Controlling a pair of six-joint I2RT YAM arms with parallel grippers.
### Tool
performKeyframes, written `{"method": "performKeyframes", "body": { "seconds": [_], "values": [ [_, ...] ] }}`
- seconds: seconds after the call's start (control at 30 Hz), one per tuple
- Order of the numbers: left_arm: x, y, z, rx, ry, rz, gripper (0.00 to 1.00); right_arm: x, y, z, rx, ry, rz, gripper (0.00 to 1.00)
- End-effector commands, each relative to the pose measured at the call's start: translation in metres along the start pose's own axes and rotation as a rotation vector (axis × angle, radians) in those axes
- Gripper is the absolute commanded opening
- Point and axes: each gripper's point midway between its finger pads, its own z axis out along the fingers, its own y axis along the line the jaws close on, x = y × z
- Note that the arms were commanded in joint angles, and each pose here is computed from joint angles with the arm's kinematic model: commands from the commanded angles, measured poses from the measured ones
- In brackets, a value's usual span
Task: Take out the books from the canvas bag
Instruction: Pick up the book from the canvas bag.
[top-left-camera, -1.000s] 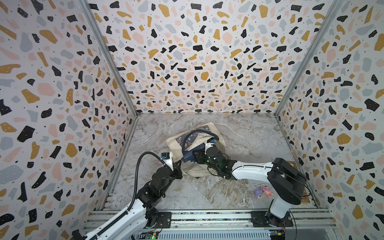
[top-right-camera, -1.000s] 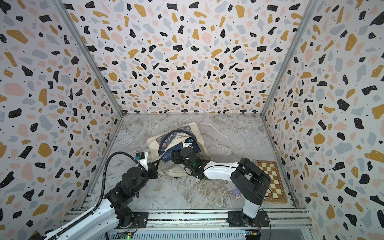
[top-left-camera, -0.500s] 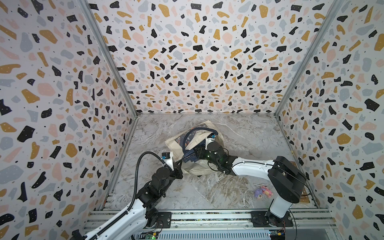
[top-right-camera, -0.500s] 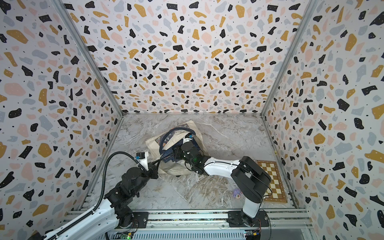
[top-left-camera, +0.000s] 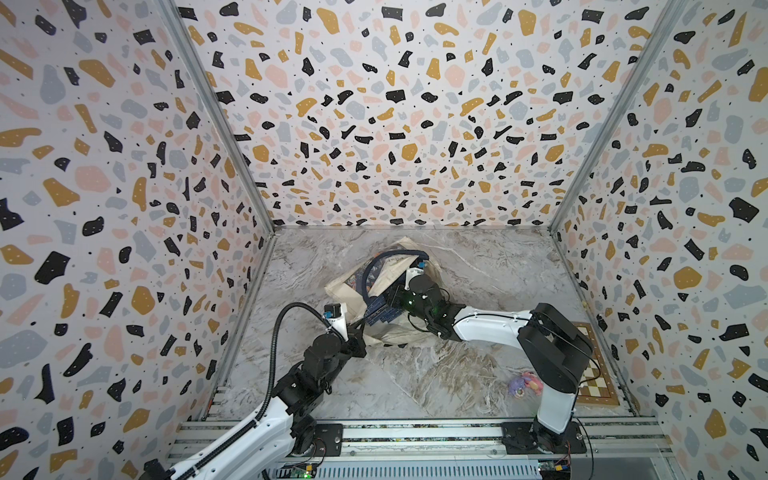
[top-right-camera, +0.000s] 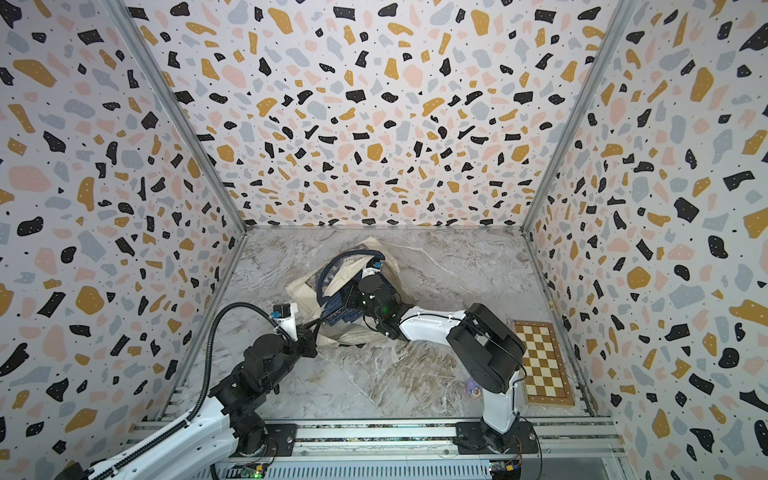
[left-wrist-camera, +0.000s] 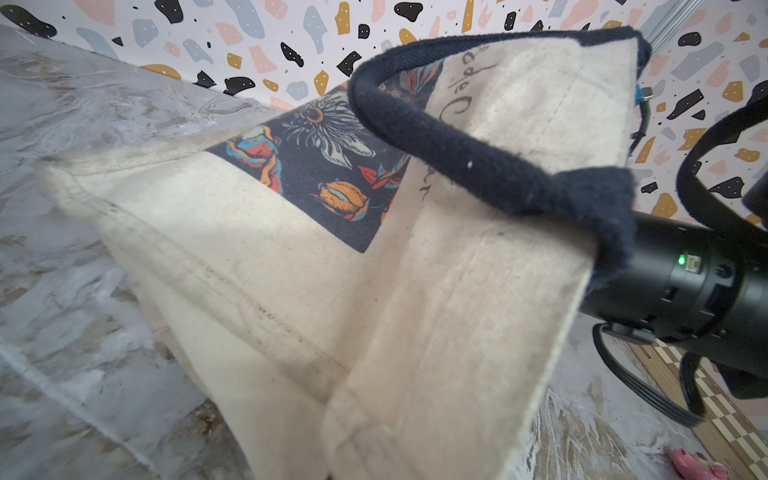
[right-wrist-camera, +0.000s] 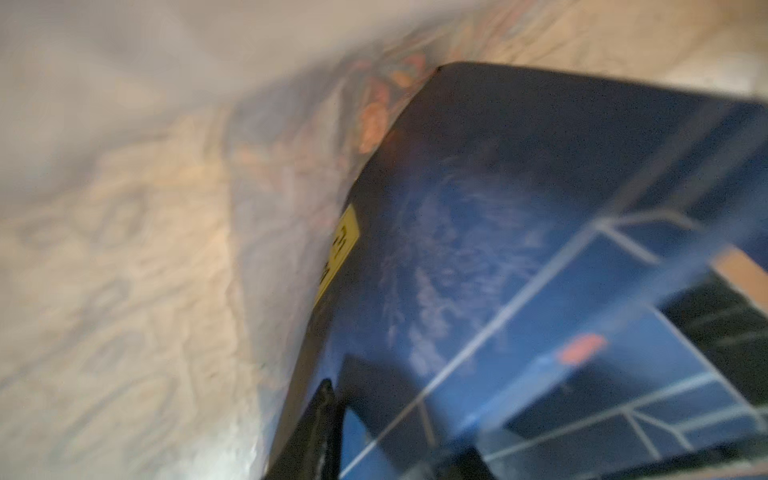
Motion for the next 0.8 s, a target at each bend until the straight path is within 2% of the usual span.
{"method": "performKeyframes", "body": {
  "seconds": [0.0, 0.3, 0.77],
  "values": [
    [-0.003, 0.0, -0.001, -0.006, -0.009, 0.01, 0.0, -0.05, 0.03, -0.002, -0.093, -0.119, 0.035, 0.21],
    [-0.004, 0.004, -0.002, -0.032, -0.01, 0.003, 0.0, -0.031, 0.045, -0.03, -0.128, -0.082, -0.016, 0.0],
    [-0.004, 0.012, -0.003, -0.076, -0.015, -0.023, 0.0, -0.007, 0.036, -0.092, -0.154, -0.037, -0.12, 0.0]
  ]
}}
